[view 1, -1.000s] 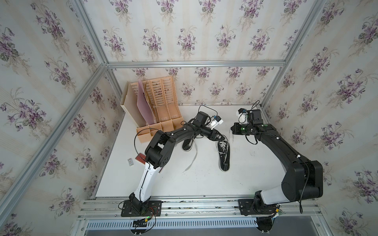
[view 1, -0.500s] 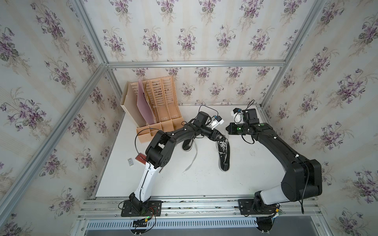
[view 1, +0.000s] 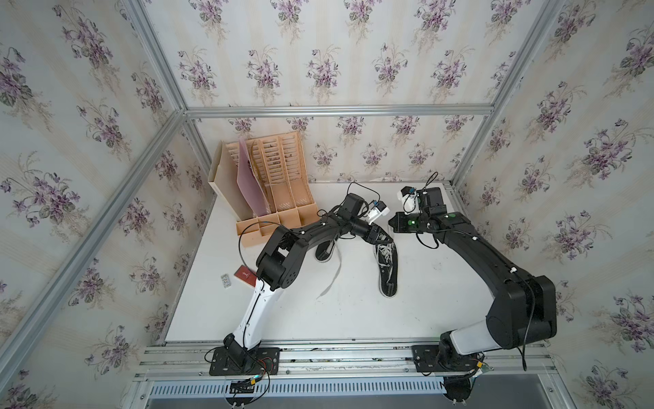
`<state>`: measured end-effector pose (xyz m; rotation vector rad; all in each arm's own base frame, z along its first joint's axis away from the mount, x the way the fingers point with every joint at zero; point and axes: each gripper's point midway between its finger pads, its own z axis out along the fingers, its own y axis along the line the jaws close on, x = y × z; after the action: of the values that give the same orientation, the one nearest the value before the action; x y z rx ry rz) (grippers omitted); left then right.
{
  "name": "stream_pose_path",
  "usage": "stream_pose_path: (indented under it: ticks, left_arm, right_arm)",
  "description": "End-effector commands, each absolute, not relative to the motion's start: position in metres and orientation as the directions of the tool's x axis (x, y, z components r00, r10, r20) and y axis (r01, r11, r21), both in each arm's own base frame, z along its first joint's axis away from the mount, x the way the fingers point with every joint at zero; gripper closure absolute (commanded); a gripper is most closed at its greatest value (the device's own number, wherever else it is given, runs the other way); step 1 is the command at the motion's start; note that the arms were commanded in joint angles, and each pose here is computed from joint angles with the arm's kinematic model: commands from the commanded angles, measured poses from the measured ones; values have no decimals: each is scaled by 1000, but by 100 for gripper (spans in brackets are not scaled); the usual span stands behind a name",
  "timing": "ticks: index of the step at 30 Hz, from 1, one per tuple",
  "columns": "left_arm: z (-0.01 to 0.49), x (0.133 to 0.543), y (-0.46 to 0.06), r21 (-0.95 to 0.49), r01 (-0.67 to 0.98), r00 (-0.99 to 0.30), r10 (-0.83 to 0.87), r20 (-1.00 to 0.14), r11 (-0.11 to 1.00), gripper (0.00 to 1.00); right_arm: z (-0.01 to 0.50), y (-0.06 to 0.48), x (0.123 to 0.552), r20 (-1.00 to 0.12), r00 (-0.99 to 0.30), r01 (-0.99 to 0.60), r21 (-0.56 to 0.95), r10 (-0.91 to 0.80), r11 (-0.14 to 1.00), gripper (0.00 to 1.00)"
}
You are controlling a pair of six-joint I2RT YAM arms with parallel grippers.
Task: Tie the shoes
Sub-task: Cross the shoelace with the shoelace.
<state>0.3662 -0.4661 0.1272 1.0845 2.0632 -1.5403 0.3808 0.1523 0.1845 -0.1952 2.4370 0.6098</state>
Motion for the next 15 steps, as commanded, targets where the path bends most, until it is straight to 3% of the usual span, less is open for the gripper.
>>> stream_pose_path:
  ticks: [1,10,15]
  left_arm:
    - [129,365,-468,-648,755,-632,375,-678,101,57]
    - [129,366,-467,-645,755,-634,382,-673,115,87]
    - [130,365,-467,-647,755,-632,384,-673,109,94]
  right_arm:
    - [188,156,383,-600,-800,-277,395,18,876,100]
    - [184,147,390,-616,-787,-267,334,-5,904,100]
    - [183,140,406,-657,-753,-265,289,-11,920,100]
